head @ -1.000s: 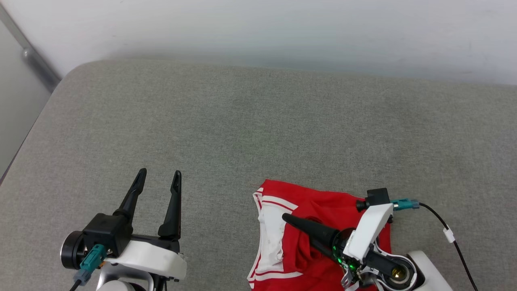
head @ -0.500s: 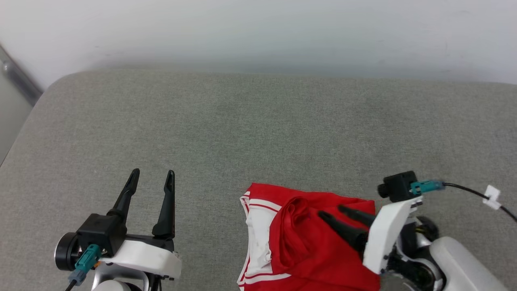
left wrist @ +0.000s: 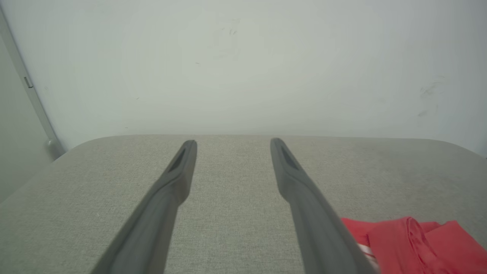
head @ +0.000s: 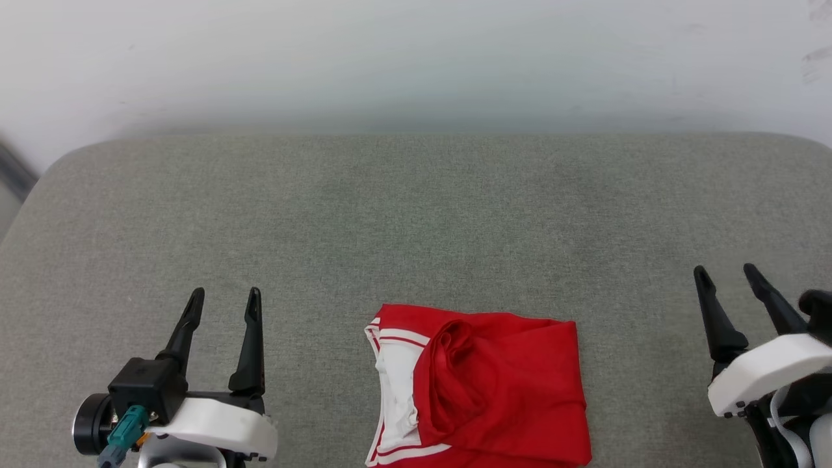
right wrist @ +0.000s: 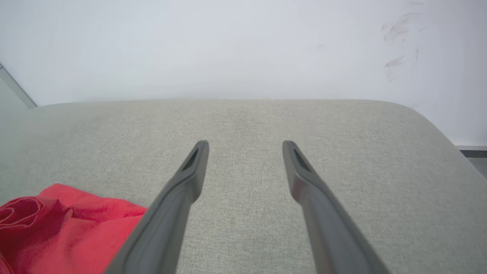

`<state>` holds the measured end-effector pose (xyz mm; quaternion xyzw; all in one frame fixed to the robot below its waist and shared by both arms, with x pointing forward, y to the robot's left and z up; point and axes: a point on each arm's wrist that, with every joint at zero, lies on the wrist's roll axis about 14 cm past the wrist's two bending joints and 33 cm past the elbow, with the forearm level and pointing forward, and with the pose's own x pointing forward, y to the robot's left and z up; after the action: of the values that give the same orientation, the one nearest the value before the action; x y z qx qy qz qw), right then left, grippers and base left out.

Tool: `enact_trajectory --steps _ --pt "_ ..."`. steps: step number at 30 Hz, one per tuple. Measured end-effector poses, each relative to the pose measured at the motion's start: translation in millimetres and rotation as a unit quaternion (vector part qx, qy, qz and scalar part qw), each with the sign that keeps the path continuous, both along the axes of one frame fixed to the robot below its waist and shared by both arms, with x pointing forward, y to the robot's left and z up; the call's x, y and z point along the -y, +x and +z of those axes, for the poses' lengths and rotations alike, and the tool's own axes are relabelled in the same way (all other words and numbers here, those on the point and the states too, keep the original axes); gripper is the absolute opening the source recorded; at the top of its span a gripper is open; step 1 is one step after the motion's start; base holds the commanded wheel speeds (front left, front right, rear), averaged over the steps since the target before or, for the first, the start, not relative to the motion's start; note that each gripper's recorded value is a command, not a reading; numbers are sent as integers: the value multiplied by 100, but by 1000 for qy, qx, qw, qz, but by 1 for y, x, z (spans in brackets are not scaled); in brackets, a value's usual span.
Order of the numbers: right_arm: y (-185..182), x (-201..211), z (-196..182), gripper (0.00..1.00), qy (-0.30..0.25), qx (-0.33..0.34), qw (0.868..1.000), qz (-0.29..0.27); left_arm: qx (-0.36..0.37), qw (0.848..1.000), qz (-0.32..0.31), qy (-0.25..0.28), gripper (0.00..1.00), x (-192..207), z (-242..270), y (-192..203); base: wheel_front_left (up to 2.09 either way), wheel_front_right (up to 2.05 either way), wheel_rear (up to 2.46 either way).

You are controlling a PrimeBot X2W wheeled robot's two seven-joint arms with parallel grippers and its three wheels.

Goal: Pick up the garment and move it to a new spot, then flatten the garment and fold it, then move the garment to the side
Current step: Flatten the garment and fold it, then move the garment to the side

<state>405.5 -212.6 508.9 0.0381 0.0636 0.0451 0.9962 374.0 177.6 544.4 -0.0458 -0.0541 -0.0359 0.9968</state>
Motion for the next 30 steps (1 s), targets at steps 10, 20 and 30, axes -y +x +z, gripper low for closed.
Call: enact_trajectory --steps 10,20,30 --pt "-45 -15 36 100 24 90 995 -21 -10 1000 10 7 100 -5 -8 -13 0 0 0" --pt "-64 -29 40 100 22 81 996 -11 -19 1000 10 6 100 -4 -14 -20 0 0 0" --pt "-65 -29 32 100 61 50 997 -12 -21 1000 13 1 100 -7 -15 -19 0 0 0"
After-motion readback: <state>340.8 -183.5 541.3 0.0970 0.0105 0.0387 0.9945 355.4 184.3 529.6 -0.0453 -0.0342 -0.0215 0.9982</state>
